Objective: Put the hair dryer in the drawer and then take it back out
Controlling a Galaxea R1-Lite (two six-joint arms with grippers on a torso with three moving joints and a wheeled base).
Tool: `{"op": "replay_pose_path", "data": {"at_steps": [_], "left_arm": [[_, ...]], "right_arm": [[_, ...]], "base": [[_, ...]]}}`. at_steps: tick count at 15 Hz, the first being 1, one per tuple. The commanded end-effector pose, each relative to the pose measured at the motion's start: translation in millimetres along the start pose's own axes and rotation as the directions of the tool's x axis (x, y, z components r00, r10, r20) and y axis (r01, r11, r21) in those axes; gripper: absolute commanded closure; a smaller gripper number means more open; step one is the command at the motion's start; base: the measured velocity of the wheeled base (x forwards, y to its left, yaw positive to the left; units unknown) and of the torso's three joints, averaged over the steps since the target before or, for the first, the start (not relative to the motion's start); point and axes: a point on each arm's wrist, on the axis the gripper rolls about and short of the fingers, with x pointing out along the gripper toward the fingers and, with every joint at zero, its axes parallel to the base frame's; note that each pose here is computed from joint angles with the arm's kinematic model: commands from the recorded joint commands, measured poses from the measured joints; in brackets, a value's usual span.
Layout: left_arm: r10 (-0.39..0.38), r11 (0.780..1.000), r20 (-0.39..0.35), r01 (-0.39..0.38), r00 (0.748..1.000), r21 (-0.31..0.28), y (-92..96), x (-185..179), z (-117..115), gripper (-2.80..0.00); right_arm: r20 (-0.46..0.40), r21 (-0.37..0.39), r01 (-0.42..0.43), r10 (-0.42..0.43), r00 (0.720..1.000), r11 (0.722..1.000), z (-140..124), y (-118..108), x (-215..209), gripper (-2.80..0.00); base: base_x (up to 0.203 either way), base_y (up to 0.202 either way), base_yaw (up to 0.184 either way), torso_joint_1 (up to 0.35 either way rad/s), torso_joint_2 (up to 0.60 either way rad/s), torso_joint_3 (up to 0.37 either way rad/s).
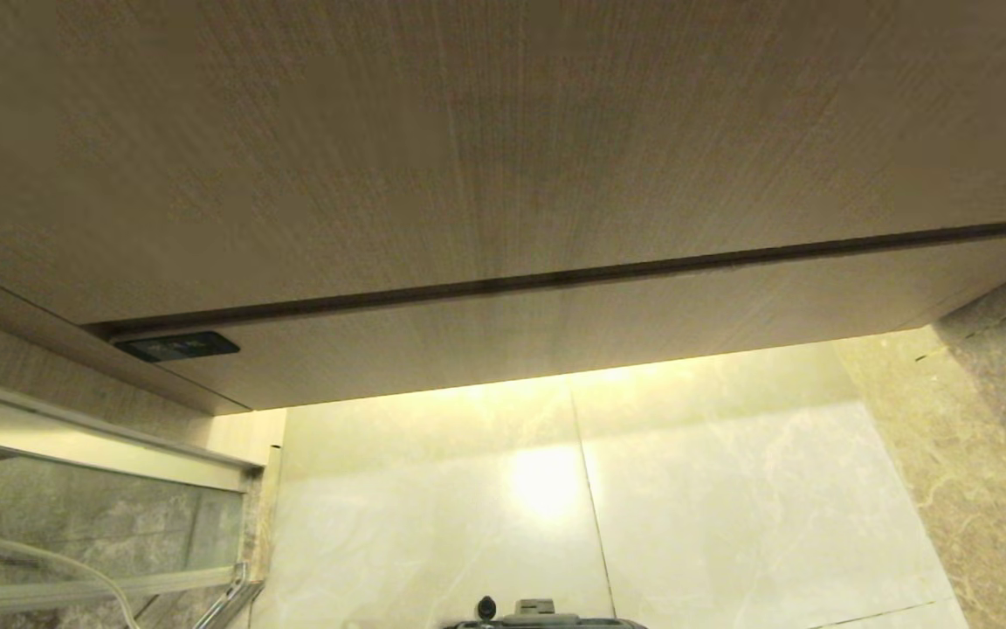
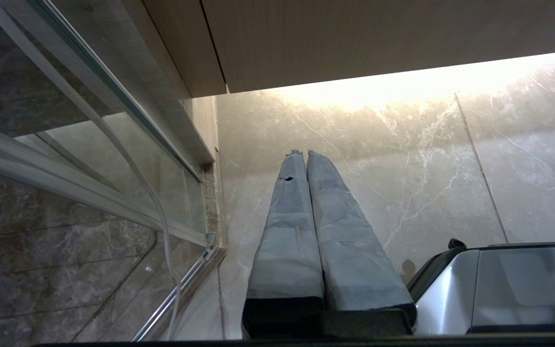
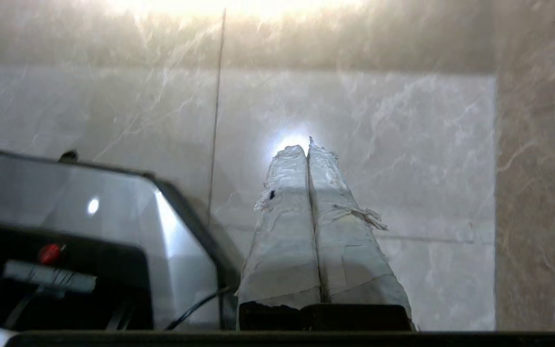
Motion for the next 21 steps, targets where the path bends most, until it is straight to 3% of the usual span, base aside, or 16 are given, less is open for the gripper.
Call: {"op": "replay_pose_path", "data": {"at_steps": [1, 3, 5, 21], "left_arm": [[0.0, 1.0, 0.001, 0.0, 1.0, -0.001, 0.0, 0, 0, 0.0], [0.0, 1.0, 0.0, 0.0, 1.0, 0.0, 0.0, 0, 0, 0.0], [0.0, 1.0, 0.003, 0.0, 1.0, 0.0, 0.0, 0, 0, 0.0], [0.0, 1.0, -0.001, 0.0, 1.0, 0.0, 0.0, 0, 0, 0.0]], "right_arm": [[0.121, -0.005, 0.084, -0.083, 0.989, 0.996, -16, 1, -7, 0.0], [0.207, 0.015, 0.128, -0.129, 0.97, 0.992, -22, 1, -11, 0.0], [0.166, 0.095, 0.128, -0.142, 0.976, 0.987, -28, 1, -11, 0.0], [0.168, 0.116, 0.127, -0.145, 0.975, 0.985, -28, 1, -11, 0.0]], "base": [[0.0, 0.0, 0.0, 0.0, 0.0, 0.0], [0.0, 0.0, 0.0, 0.0, 0.0, 0.0], [0.0, 0.0, 0.0, 0.0, 0.0, 0.0], [0.0, 0.0, 0.0, 0.0, 0.0, 0.0]]}}
